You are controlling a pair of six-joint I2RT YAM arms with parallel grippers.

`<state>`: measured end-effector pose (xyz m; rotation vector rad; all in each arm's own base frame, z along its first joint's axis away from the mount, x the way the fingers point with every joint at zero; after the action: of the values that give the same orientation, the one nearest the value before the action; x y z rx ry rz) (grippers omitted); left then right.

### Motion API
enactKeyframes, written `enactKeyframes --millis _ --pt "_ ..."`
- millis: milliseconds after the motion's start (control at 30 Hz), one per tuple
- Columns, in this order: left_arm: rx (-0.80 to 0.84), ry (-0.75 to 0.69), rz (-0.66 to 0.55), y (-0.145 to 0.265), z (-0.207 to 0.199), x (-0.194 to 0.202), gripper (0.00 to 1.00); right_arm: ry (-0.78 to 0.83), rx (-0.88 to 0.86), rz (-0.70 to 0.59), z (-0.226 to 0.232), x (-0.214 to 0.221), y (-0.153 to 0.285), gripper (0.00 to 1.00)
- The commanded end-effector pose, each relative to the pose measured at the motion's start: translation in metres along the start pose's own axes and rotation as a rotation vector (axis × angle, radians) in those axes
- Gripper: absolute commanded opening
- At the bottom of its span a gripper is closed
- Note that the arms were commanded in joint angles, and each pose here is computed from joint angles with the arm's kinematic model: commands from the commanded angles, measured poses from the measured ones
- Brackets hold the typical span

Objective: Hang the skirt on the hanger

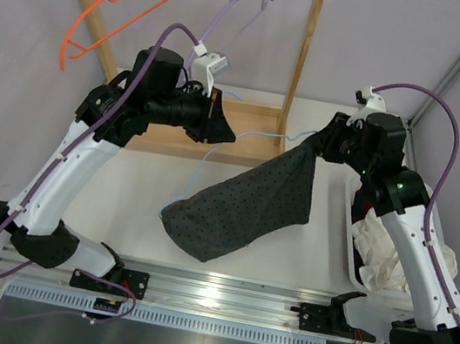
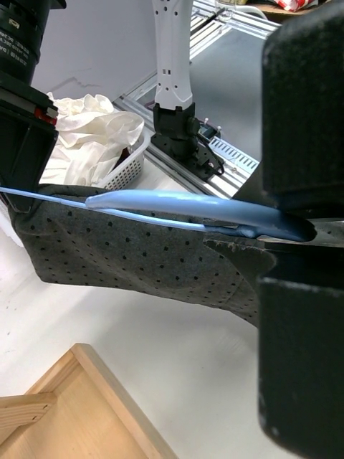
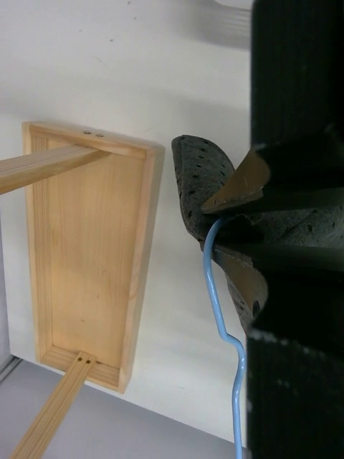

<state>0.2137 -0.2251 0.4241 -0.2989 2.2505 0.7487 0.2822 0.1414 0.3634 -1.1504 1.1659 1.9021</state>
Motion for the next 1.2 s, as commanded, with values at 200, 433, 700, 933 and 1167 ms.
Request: enactKeyframes --millis 200,433,700,933,1167 --pt "0.06 -0.025 -0.122 0.035 -0.017 -0.011 0.0 -0.012 -0.063 -0.036 -0.001 -0.022 -0.002 0.52" --pt "0.003 -0.022 -0.148 0.038 -0.01 -0.013 0.0 -0.01 -0.145 -0.091 0.013 -0.024 0.018 0.65" --pt "-0.144 -0.013 -0.253 0.047 0.0 -0.032 0.0 -0.056 -0.075 -0.102 0.005 -0.016 0.03 0.73" --pt "-0.311 -0.002 -0.323 0.05 0.009 -0.065 0.0 -0.068 -0.058 -0.107 0.004 -0.022 0.034 0.72" --pt "-0.382 0.019 -0.391 0.028 0.018 -0.095 0.0 -0.068 -0.075 -0.106 0.009 -0.032 0.036 0.71"
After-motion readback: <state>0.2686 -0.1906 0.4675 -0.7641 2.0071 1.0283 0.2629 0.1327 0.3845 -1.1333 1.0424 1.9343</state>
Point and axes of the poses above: each gripper's point midway between its finger pads, its own y axis back along the fingers, its own z axis along the line the jaws close on, x = y × z, the point moved 5 cm from there along y, back along the fingers, and after that the axes turned 8 degrees about y, right-handed, at the moved point
